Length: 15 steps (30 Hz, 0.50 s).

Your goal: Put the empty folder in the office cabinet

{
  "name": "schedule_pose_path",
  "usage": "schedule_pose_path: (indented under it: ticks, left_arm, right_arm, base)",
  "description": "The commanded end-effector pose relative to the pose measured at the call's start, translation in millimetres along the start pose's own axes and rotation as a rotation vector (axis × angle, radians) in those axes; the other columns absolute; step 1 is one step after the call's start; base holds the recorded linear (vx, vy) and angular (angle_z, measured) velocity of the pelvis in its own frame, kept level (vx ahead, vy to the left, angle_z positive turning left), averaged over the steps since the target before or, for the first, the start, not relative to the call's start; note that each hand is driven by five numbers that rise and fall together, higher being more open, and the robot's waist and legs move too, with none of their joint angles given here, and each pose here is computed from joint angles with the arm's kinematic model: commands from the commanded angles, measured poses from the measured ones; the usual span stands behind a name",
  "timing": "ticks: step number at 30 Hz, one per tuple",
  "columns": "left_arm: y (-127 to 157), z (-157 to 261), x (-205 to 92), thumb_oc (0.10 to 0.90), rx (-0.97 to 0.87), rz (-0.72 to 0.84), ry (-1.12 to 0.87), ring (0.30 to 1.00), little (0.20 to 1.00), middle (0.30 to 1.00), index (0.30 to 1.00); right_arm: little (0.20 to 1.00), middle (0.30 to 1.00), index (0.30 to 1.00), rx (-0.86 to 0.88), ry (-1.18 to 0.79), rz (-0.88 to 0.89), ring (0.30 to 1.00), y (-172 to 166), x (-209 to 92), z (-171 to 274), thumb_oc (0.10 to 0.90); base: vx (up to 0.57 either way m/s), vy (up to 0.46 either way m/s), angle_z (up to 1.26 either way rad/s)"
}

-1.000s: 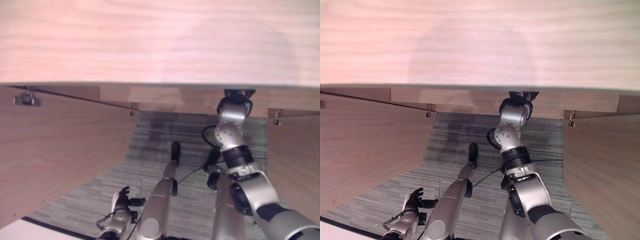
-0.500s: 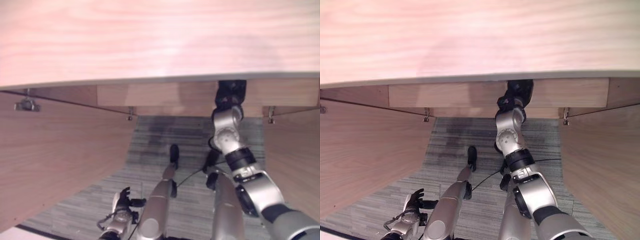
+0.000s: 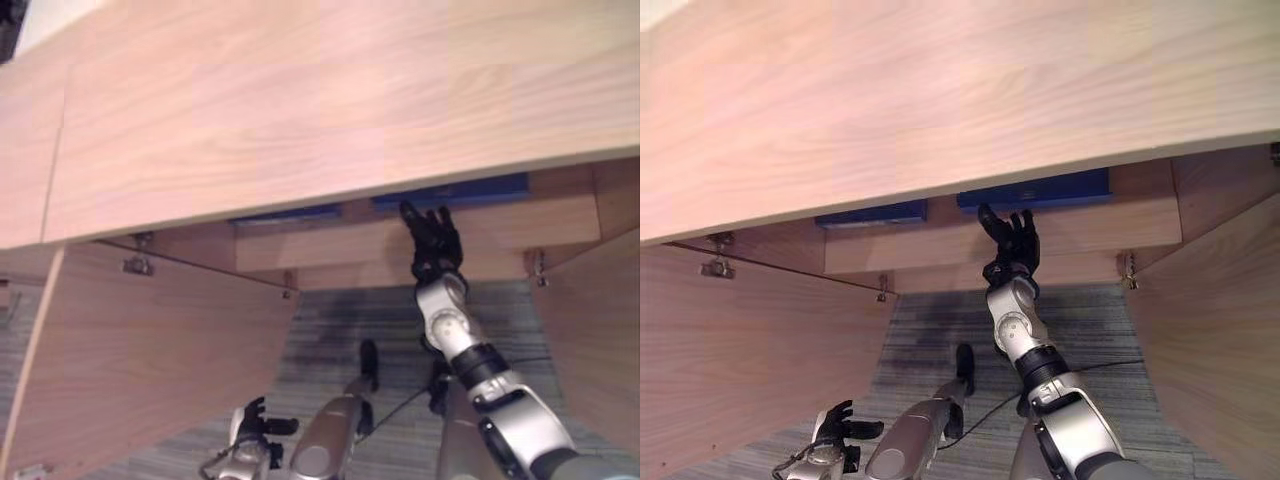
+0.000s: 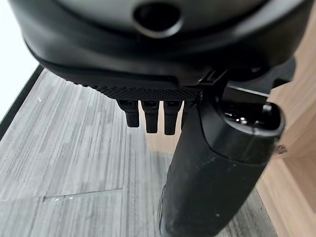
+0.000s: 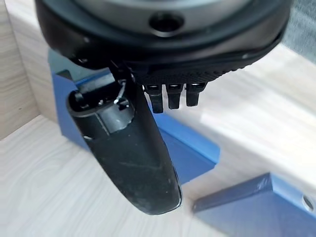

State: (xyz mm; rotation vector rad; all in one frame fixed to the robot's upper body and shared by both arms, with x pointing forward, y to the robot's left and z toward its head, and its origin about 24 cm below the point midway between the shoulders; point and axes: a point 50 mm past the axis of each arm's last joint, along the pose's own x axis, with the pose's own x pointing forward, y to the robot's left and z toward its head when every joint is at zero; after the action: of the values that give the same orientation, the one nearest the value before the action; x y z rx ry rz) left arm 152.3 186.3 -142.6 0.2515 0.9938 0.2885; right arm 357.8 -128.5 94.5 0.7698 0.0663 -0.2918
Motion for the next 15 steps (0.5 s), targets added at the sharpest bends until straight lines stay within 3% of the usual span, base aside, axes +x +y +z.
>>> schedule_pose_path:
  ticks: [1, 12, 15]
  left_arm:
    - [13.3, -43.7, -4.9, 0.800, 0.088, 0.083, 0.144, 0.900, 0.900, 0.900, 0.900]
    - [14.3, -58.7, -7.8, 0.800, 0.084, 0.097, 0.216, 0.900, 0.900, 0.900, 0.900]
    - [25.0, -71.3, -8.9, 0.800, 0.057, 0.139, 0.290, 0.900, 0.900, 0.900, 0.900]
  right_arm:
    - [0.900, 0.900, 0.900, 0.031, -0.105, 0.265, 0.900, 49.4, -17.2, 12.3, 0.800]
    - [0.900, 0.900, 0.900, 0.039, -0.049, 0.157, 0.900, 8.0, -14.4, -2.6, 0.800]
    - [0.900, 0.900, 0.900, 0.004, 0.018, 0.008, 0.900, -53.1, -23.0, -19.7, 0.800]
  base:
    - [0.02, 0.030, -0.11]
    - [0.02, 0.002, -0.05]
    - [0.09, -0.151, -0.03]
